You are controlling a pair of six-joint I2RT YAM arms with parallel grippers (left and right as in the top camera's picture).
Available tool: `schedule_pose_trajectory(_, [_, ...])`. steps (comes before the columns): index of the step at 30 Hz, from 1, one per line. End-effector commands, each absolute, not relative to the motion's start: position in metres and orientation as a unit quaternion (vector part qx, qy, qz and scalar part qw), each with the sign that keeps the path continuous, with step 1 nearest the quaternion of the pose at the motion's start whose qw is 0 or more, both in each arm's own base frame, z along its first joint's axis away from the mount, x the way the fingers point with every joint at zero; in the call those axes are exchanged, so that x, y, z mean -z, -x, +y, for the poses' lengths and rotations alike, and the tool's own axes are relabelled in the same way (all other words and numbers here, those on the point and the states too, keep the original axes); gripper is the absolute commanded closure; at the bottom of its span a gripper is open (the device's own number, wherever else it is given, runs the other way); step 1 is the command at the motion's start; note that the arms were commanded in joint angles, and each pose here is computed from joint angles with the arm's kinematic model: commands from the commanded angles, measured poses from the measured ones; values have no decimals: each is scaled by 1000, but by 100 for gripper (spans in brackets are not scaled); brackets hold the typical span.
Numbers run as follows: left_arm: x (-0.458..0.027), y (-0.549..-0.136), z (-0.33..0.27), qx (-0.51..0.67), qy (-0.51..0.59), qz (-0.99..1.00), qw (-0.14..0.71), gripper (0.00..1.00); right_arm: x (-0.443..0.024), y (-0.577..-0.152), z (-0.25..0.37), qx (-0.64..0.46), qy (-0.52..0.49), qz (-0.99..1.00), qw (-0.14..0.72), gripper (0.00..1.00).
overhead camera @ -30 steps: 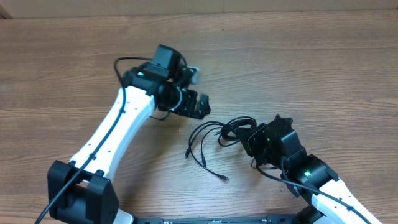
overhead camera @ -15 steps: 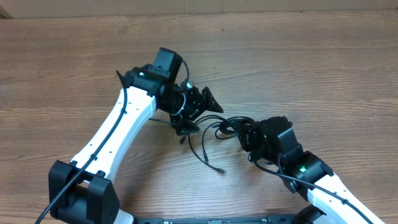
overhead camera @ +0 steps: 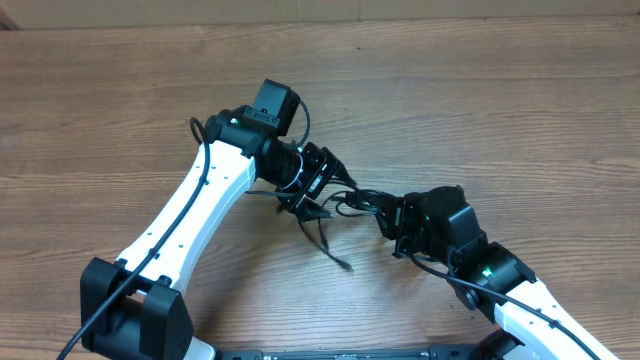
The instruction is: Untangle cables
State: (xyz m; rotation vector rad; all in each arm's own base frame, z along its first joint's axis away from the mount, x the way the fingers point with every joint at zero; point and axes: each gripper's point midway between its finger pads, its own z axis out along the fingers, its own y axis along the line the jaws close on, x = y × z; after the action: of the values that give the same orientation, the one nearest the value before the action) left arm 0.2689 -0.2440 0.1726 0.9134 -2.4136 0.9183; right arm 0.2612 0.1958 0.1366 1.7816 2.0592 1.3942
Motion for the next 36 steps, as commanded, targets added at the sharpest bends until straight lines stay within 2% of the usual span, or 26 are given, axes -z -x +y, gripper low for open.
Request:
schedule_pose_trajectory(1, [-172, -268, -245, -318, -346, -860, 200, 31, -165, -269, 207, -497, -574, 650, 29, 93])
schedule_pose_trajectory(4, [-165, -267, -244, -300, -346, -870, 185, 37, -173, -272, 210, -513, -565, 646, 31, 93])
schedule_pose_trajectory(12, [-164, -265, -248, -292, -374, -858, 195, 36, -174, -272, 211, -516, -562, 645, 30, 93])
schedule_pose_trajectory(16, [-161, -265, -247, -282, -374, -864, 185, 47, -174, -272, 211, -516, -562, 645, 30, 92])
schedule_pose_trajectory(20, [-157, -262, -250, -272, -372, -869, 179, 50, -174, -272, 211, -517, -562, 645, 30, 92])
schedule_pose_trajectory(22, [-156, -262, -250, -266, -377, -870, 174, 46, -174, -272, 212, -517, -562, 645, 30, 92])
schedule_pose_trajectory(24, [-155, -264, -251, -264, -381, -871, 167, 35, -174, -271, 212, -517, -561, 646, 28, 92])
schedule_pose_trajectory(26, [-156, -267, -254, -271, -377, -871, 160, 34, -174, -271, 213, -517, -559, 647, 25, 91])
schedule_pose_trajectory(36, [-146, -260, -254, -262, -375, -873, 168, 53, -182, -273, 216, -532, -550, 643, 27, 90])
